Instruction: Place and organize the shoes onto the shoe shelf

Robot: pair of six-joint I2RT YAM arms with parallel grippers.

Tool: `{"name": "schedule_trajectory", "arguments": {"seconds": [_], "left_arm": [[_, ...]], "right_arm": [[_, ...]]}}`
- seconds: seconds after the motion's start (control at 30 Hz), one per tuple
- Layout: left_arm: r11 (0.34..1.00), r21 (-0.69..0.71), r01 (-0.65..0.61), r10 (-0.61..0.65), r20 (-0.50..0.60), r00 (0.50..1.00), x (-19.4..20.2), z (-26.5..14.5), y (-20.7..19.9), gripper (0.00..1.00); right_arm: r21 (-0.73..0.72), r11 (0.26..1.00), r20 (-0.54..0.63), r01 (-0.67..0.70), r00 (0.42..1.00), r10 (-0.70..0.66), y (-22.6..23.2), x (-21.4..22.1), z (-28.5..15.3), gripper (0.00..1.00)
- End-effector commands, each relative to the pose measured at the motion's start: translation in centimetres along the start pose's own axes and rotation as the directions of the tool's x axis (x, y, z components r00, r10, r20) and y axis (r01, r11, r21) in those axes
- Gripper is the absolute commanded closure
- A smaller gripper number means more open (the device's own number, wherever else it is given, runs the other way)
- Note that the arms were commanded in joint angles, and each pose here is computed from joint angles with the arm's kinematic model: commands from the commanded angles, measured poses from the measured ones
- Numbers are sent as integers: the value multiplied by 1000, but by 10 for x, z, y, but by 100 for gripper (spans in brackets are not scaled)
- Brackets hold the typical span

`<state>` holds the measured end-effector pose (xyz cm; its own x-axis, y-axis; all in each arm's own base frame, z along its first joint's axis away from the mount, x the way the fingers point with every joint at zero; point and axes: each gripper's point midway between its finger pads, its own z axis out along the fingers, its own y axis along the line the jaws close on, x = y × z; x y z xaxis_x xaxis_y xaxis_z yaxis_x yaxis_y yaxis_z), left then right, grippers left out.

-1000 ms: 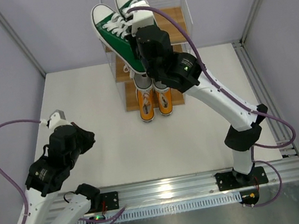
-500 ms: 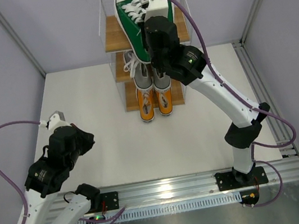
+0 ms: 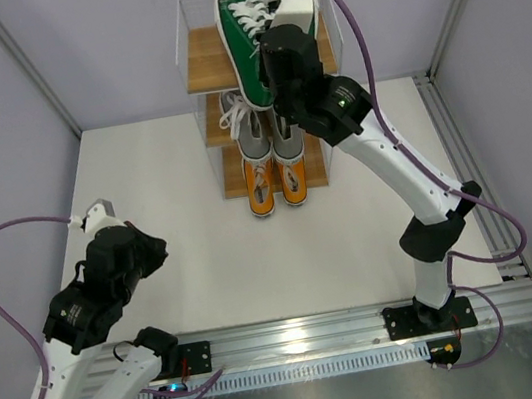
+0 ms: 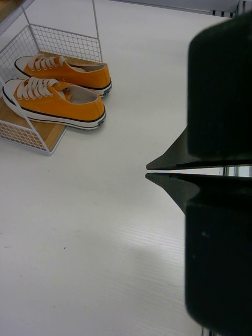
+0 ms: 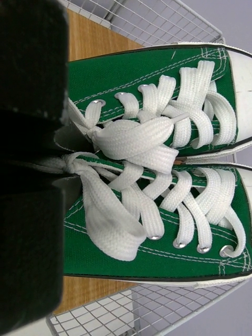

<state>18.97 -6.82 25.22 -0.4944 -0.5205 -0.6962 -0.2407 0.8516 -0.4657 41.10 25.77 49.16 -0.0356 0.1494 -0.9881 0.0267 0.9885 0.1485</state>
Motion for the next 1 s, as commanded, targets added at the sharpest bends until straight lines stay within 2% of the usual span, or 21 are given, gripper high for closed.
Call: {"name": "schedule_trajectory", "arguments": {"seconds": [0.0,0.43,0.47,0.53,0.6,0.63,0.7,0.73,0.83,0.87,0.97], "left_arm": [[1000,4,3,-3,42,999,-13,-8,-1,99],[1000,-7,-5,5,54,999,-16,-10,1,100],[1000,-3,-1,1,57,998,-17,-11,1,100],[1000,-4,-1,1,59,998,-17,-11,0,100],[1000,-4,-1,1,59,998,-18,-11,0,100],[1000,-1,0,0,59,998,-19,-12,-1,100],[1000,3,2,-2,62,998,-20,-12,-2,100],[1000,3,2,-2,62,998,-21,-13,-3,99],[1000,7,2,-3,66,998,-23,-14,-4,100],[1000,6,1,-1,67,998,-23,-15,-4,100],[1000,16,2,-3,73,997,-28,-18,-8,99]], "right_arm": [[-52,968,165,-246,954,251,-3,-71,-11,96],[-92,963,118,-252,958,262,4,-49,15,95],[-95,963,118,-253,958,263,5,-48,16,86],[-100,961,121,-257,956,268,4,-50,16,80],[-111,960,124,-257,955,270,5,-52,18,71],[-111,959,128,-259,954,273,4,-53,18,58],[-116,958,136,-263,951,278,3,-57,17,48],[-125,957,139,-261,951,277,4,-59,16,37],[-154,951,154,-268,944,291,5,-69,11,25],[-168,947,169,-272,939,300,4,-78,6,18],[-206,936,203,-286,923,327,-2,-100,-7,11]]}}
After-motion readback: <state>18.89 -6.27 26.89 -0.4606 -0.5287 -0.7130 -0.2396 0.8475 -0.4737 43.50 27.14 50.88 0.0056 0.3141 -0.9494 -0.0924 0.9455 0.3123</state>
